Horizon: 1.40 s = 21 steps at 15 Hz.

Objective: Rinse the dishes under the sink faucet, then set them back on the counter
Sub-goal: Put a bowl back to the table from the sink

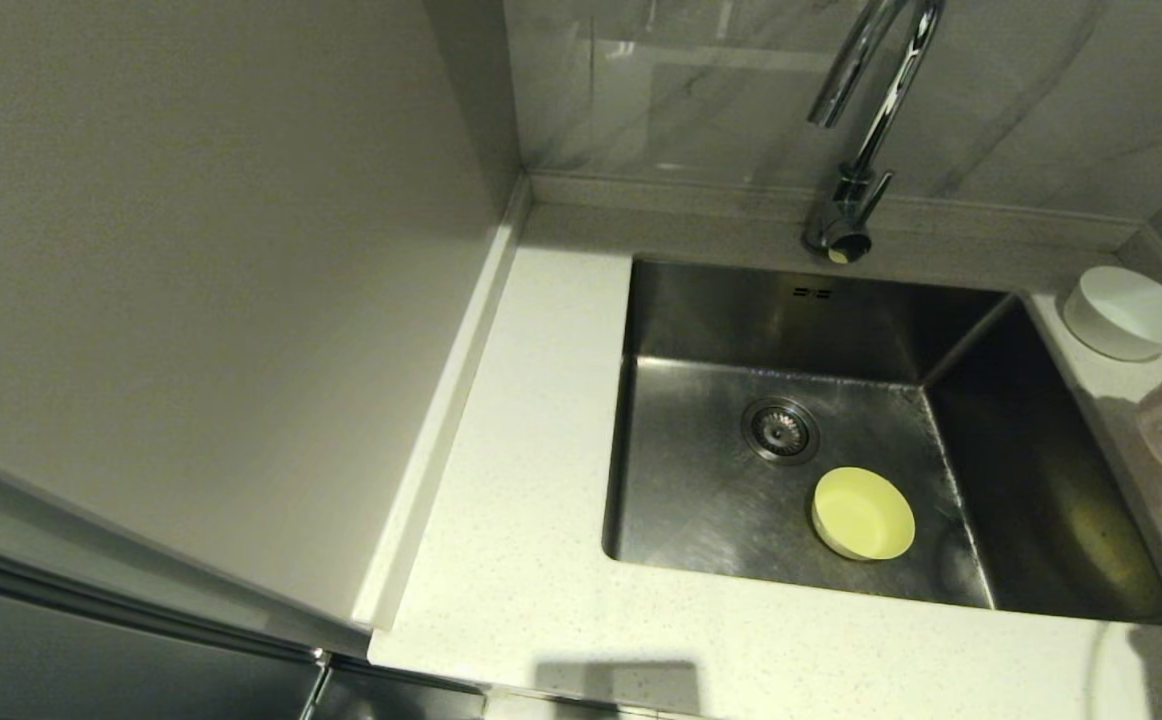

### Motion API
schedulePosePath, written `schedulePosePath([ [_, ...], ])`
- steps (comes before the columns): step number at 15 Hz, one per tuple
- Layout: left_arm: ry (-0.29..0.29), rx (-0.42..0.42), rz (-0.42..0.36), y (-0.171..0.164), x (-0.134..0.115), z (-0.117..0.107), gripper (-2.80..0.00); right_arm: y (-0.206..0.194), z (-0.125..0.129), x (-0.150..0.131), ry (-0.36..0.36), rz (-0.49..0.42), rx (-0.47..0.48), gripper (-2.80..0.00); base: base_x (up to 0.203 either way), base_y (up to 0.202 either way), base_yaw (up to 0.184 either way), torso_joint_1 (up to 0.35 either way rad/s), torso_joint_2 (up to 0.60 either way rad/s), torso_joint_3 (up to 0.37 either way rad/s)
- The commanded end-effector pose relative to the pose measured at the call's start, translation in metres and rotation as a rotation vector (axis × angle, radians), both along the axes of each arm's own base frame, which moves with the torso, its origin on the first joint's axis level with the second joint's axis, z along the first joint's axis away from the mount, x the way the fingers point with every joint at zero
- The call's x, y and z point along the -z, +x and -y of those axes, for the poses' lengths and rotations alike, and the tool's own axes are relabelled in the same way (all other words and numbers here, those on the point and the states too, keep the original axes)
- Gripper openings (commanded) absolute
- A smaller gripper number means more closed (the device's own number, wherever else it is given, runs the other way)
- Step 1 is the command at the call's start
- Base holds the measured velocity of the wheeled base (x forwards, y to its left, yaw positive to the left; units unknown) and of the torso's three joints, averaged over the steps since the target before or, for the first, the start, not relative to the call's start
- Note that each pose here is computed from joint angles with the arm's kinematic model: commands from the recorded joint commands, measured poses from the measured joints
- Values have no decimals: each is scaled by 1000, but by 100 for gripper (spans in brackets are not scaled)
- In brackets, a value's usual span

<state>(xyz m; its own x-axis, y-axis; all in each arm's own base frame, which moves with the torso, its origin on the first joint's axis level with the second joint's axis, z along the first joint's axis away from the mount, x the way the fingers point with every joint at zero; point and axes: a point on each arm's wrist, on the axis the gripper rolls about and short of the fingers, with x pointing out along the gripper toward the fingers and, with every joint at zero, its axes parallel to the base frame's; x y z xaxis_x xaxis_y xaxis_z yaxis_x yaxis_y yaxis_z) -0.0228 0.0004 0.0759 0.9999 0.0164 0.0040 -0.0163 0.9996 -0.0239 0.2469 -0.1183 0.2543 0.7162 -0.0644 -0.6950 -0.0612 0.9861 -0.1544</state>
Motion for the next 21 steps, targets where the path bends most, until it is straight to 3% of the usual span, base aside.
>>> schedulePosePath([
  [1,-1,0,2,0,0,0,-280,18,10,16,-16,-13,6,-280,0,0,0,0,0,0],
  [6,-1,0,2,0,0,0,-280,29,21,27,-33,-28,40,-280,0,0,0,0,0,0],
  [10,-1,0,2,0,0,0,-280,44,29,32,-73,30,52,-280,0,0,0,0,0,0],
  [17,-1,0,2,0,0,0,-280,54,37,37,-127,45,96,-280,0,0,0,0,0,0],
  [18,-1,0,2,0,0,0,-280,55,38,37,-133,48,103,0,0,0,0,0,0,0],
  [21,-1,0,2,0,0,0,-280,55,38,33,-137,83,115,0,0,0,0,0,0,0],
])
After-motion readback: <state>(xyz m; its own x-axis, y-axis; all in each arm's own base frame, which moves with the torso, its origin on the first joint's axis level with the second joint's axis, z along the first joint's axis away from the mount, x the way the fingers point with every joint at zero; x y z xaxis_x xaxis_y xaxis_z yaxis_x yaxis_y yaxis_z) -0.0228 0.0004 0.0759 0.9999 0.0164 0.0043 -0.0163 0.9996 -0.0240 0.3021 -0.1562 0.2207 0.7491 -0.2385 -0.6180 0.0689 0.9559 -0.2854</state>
